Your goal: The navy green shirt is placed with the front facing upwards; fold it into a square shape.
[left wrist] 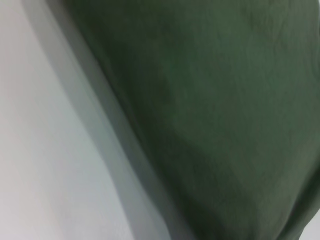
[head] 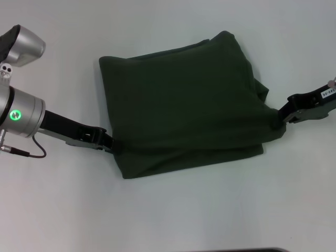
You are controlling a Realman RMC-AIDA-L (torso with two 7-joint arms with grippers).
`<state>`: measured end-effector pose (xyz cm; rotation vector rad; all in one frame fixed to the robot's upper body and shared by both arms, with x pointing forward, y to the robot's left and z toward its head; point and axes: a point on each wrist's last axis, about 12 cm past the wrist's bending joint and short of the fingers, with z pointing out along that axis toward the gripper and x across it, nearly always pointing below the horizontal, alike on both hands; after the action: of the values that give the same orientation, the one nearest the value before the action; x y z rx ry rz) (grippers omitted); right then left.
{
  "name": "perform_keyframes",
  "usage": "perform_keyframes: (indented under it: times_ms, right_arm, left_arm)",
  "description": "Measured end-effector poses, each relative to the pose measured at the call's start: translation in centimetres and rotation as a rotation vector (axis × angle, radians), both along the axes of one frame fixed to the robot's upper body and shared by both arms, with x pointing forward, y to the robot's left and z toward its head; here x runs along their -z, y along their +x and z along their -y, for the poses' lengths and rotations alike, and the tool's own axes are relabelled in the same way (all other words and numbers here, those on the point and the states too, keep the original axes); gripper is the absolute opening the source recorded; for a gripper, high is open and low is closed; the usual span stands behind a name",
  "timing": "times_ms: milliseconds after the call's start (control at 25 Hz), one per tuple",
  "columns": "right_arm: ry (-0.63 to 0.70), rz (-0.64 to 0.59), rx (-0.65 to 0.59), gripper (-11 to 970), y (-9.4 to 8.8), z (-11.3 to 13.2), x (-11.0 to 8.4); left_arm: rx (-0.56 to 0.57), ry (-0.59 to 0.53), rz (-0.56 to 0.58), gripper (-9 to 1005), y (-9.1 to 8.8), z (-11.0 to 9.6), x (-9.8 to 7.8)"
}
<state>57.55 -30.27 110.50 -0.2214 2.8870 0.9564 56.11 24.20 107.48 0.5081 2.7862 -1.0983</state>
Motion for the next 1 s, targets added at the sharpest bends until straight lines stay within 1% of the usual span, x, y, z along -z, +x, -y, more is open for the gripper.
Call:
perform_keyframes:
  times_ms: [160, 280, 400, 480, 600, 720, 840, 920, 1000]
  right_arm:
    - [0.001, -0.005, -0.001, 25, 0.0, 0.0, 0.0]
    - [0.009, -0.027, -0.011, 29, -0.4, -0.2, 0.3]
    - [0.017, -0.050, -0.026, 33, -0.7, -0.3, 0.5]
    - [0.020, -0.051, -0.025, 114, -0.8, -0.3, 0.5]
    - [0.040, -0.031, 0.005, 235, -0.6, 0.4, 0.0]
    - [0.061, -0.010, 0.028, 263, -0.3, 1.0, -0.6]
    - [0.076, 0.016, 0.040, 263, 0.2, 1.4, -1.3]
    - [0.094, 0.052, 0.049, 263, 0.8, 1.5, -2.1]
    - [0.117, 0.094, 0.057, 264, 1.3, 1.6, -3.1]
  left_arm:
    - [-0.012, -0.009, 0.004, 75, 0.1, -0.3, -0.2]
    - [-0.034, -0.017, 0.009, 75, 0.2, -0.8, -0.3]
    - [-0.032, -0.021, 0.013, 79, 0.2, -1.0, -0.3]
    - [-0.027, -0.023, 0.020, 82, 0.2, -1.1, -0.4]
    - [-0.046, -0.035, 0.034, 148, 0.3, -1.5, -0.7]
    - [-0.063, -0.047, 0.042, 213, 0.1, -2.1, -0.9]
    - [-0.054, -0.034, 0.050, 353, 0.0, -2.5, -1.3]
    - [-0.055, -0.014, 0.061, 446, 0.0, -3.0, -1.6]
    - [-0.077, -0.006, 0.091, 505, 0.1, -4.0, -2.3]
